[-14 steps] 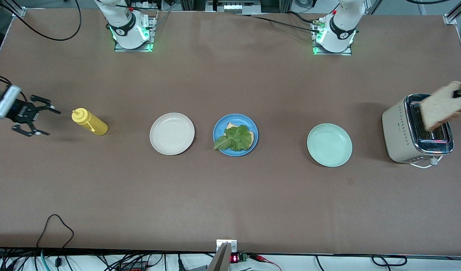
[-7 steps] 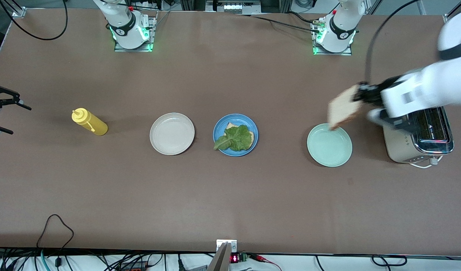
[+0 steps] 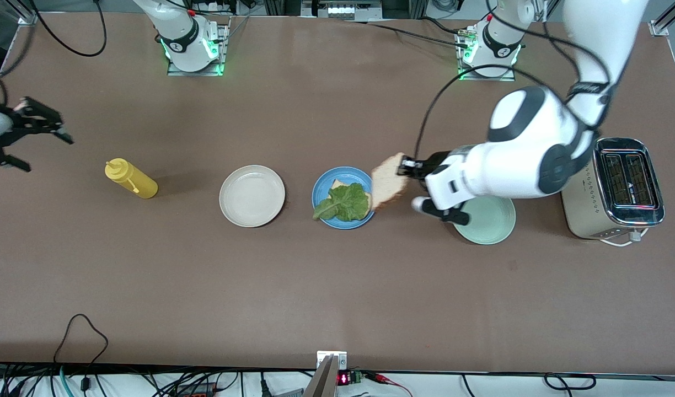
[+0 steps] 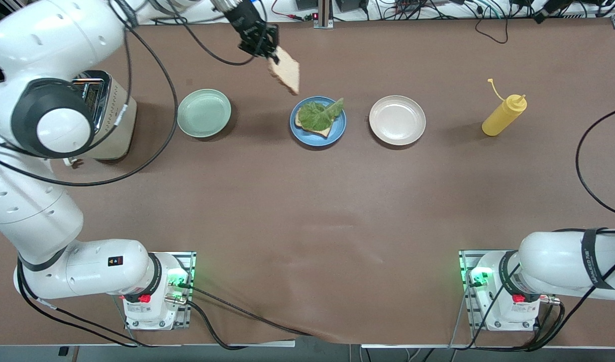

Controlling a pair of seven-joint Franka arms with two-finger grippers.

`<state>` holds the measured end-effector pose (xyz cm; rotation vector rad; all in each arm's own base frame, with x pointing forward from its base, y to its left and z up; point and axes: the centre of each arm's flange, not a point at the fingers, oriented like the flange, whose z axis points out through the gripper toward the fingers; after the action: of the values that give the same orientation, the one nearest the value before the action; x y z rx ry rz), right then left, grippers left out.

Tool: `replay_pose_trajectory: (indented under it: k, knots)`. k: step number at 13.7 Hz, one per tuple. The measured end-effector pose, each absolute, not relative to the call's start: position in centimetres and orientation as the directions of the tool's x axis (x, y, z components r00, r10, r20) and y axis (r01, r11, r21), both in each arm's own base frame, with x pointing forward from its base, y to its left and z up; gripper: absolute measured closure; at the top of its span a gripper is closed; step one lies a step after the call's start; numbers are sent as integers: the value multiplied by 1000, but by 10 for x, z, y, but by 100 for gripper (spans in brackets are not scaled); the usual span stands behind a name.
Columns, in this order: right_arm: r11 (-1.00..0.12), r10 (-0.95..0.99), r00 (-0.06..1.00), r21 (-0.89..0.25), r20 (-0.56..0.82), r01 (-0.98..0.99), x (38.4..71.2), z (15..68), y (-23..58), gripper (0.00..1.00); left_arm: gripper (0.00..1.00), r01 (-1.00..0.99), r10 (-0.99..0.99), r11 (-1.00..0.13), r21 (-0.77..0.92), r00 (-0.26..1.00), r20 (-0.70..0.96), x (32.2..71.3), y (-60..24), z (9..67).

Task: Make sandwich in blue plate with both arms
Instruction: 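Carry the second bread slice with the left gripper onto the lettuce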

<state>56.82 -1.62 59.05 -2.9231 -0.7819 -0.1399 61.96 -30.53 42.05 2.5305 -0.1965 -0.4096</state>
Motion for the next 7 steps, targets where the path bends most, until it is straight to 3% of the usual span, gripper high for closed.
replay_pose_trajectory:
  k: [7]
  knots:
    - [-960, 281, 959, 3, -40, 281, 561, 577, 19, 0, 90, 50, -214, -756, 653, 923, -318, 612, -369, 337]
